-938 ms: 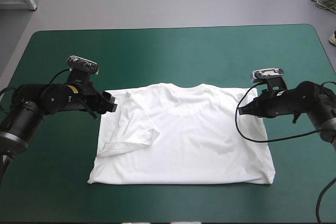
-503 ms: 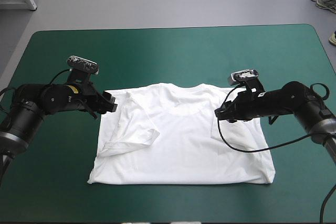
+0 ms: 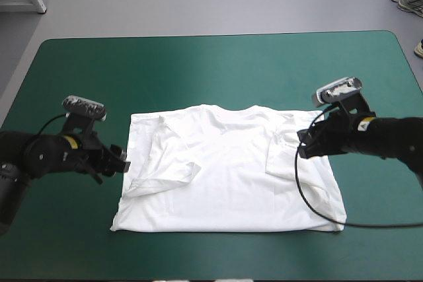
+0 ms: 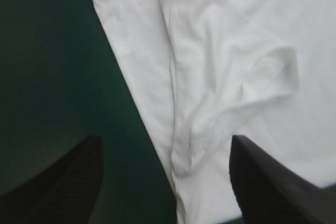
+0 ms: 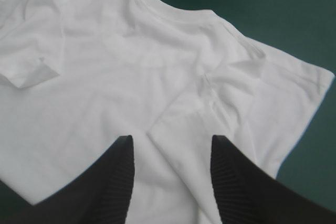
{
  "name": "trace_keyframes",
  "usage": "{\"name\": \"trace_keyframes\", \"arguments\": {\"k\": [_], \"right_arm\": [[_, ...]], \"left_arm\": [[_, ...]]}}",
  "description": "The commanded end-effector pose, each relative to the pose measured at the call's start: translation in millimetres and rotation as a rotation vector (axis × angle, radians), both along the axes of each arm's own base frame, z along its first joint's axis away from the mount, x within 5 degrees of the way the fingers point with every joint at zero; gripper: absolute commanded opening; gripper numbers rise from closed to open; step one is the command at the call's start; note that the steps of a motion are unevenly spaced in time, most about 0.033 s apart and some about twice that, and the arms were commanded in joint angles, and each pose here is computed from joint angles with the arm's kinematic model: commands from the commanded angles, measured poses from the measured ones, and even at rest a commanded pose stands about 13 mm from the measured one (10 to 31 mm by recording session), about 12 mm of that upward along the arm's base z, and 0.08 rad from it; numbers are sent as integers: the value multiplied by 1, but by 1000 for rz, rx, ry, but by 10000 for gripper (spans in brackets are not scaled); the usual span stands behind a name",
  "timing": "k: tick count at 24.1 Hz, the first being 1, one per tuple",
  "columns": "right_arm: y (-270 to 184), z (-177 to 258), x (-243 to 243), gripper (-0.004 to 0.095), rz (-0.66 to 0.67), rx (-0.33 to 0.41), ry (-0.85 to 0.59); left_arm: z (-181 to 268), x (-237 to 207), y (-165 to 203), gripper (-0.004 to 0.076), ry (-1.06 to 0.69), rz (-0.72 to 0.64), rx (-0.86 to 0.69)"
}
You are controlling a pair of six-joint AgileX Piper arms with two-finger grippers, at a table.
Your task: Fold the cloth
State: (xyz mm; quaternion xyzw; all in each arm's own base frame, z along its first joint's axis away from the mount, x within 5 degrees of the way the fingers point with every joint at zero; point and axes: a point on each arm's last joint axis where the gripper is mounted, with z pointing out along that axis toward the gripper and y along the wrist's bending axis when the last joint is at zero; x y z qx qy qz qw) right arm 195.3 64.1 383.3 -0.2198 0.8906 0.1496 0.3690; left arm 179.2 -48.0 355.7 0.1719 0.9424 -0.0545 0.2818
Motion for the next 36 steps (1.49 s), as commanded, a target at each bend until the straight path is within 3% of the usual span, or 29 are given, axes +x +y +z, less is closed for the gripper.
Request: {"name": "trace_keyframes", "arguments": {"k": [1,7,12,22,25,27,30,36], "right_arm": [[-13,10,-39,395,-78,4,-113],[-23,-24,-79,394,-145,25,-108],[-23,-39,-80,352,-142,17,-55],[-23,-45,-80,323,-140,11,-32],[-23,-45,-80,323,-140,11,-32],[-23,-46,-80,323,-140,8,-29],[-23,-48,-82,323,-133,-10,-3],[-32,-70,-90,369,-147,-136,153]], "left_arm": [[-13,-29,7,501,16,58,-30],[-83,-54,13,498,195,101,6],[-99,-51,12,448,225,115,-5],[-132,-27,2,446,383,95,0],[-140,-24,1,375,444,75,24],[-142,-23,1,281,457,62,36],[-143,-23,1,52,457,26,53],[-143,-22,1,19,450,14,56]]}}
